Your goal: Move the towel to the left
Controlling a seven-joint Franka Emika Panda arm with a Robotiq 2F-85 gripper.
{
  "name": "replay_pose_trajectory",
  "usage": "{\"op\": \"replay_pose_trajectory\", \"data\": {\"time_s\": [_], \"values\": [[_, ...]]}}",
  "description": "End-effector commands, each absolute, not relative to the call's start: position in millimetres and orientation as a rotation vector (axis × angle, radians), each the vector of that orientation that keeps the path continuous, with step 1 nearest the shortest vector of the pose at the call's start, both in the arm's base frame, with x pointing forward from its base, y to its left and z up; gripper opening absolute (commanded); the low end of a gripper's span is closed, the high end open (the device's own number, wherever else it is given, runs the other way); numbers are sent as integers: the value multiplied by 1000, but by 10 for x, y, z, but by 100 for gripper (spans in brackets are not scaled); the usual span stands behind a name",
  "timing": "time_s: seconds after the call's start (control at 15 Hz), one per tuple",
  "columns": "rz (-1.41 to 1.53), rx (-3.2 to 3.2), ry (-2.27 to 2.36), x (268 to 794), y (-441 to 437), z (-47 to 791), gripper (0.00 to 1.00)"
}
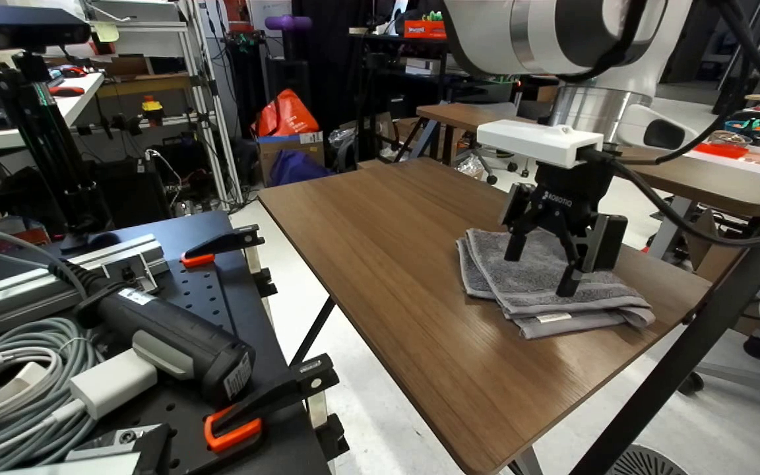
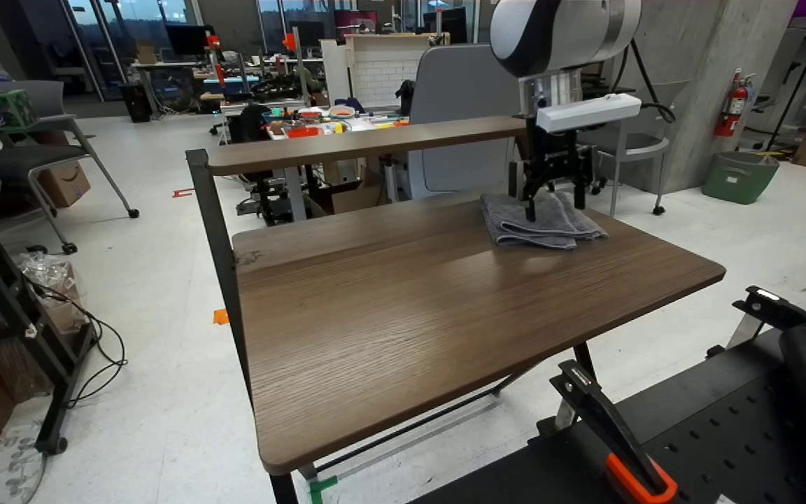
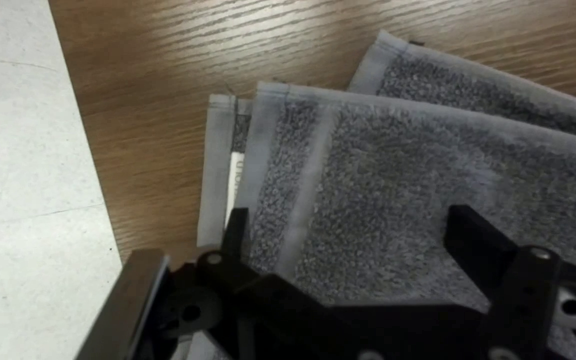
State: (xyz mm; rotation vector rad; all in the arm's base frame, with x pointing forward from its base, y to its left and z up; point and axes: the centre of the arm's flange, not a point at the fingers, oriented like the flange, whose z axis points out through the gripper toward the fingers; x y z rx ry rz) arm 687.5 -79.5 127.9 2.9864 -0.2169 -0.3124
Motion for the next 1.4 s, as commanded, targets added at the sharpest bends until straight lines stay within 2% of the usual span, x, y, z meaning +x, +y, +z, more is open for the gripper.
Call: {"op": "replay_pose_trajectory", "data": {"time_s": [0.0,0.93,1.33], "values": [[-334,2992,-110,6682,-520,1212,100],[-398,2915,469,5763,1319,709,100],[-388,2901,641,5476,2048,805,100]]}}
